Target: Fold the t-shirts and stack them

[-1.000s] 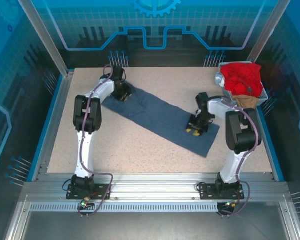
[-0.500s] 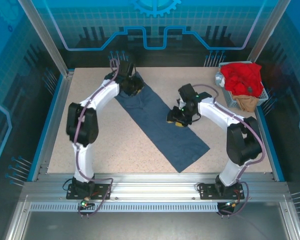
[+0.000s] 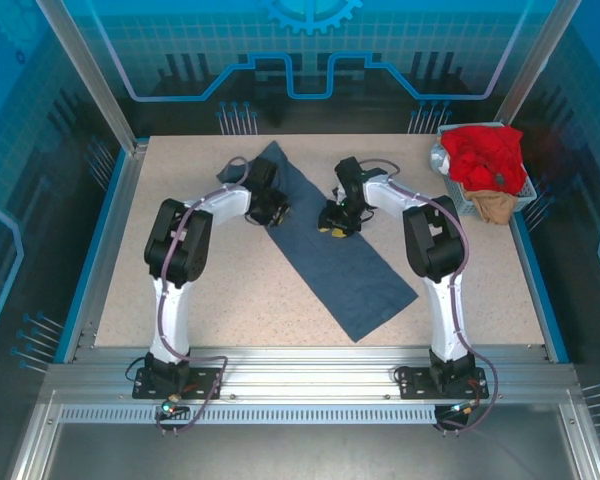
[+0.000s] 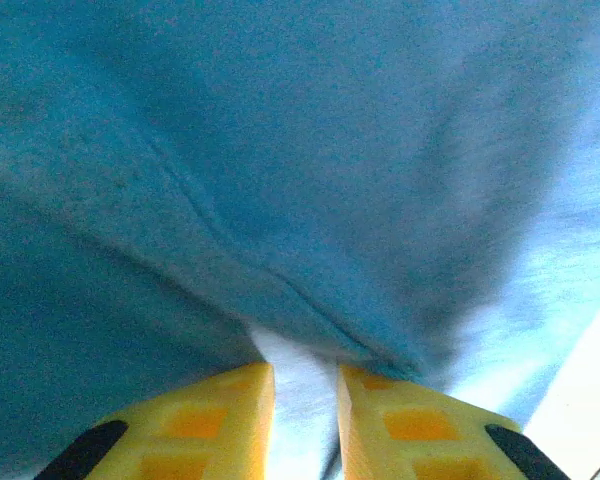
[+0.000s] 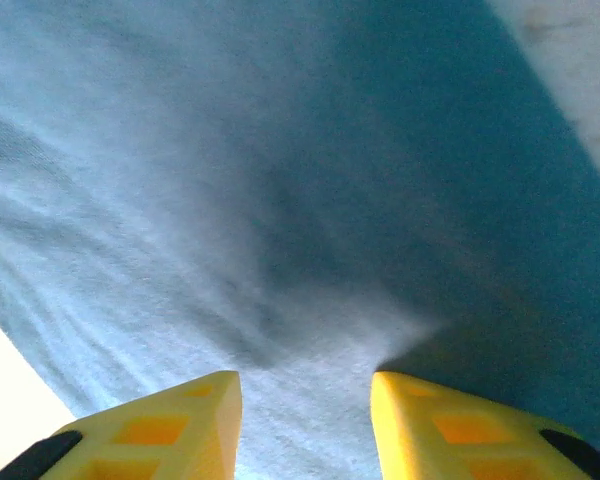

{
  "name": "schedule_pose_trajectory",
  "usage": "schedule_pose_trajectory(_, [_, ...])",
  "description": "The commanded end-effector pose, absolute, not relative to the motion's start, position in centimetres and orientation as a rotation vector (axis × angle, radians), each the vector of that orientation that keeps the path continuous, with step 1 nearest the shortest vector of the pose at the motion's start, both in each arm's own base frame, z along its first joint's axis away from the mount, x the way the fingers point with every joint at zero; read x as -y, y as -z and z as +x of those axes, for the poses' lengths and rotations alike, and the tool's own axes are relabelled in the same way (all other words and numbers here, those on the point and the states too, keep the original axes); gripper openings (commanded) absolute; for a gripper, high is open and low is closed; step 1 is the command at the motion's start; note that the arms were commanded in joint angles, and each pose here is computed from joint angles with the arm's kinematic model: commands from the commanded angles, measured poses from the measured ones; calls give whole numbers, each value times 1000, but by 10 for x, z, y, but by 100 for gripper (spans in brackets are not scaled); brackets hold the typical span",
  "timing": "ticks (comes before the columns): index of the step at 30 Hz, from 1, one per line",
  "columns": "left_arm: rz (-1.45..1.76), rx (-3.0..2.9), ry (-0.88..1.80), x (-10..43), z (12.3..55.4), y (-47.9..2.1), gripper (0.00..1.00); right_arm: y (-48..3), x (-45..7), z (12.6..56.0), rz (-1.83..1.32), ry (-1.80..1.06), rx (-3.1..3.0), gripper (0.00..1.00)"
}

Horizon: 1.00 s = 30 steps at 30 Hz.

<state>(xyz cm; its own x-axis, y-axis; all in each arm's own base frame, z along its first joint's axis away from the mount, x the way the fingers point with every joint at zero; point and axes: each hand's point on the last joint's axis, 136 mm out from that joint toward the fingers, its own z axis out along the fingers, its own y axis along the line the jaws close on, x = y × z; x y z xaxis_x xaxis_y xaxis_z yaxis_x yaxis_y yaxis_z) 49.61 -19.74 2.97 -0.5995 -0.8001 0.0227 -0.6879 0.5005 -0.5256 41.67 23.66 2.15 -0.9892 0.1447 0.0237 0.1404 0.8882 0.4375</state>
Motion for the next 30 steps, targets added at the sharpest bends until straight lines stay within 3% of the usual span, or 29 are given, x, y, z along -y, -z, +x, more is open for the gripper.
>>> schedule_pose_trajectory(1, [-1193,-2608,629,199,505,-7,25,-3,-202,404,501,-660,-3099,41])
schedule_pose_trajectory(12, [-979,-2652,867,267,568,0,26,2,-185,370,975,-698,-3050,42])
schedule_pose_trajectory(19, [-919,-2608,1002,282,594,-3,26,-6,-209,383,1105,-753,-2985,43])
schedule_pose_trajectory(25, [-723,-2514,989,274,598,-84,41,-48,-189,391,932,-628,-2924,51])
schedule_pose_trajectory(30, [-604,-2537,918,262,538,-143,45,-90,-165,364,711,-547,-2885,56])
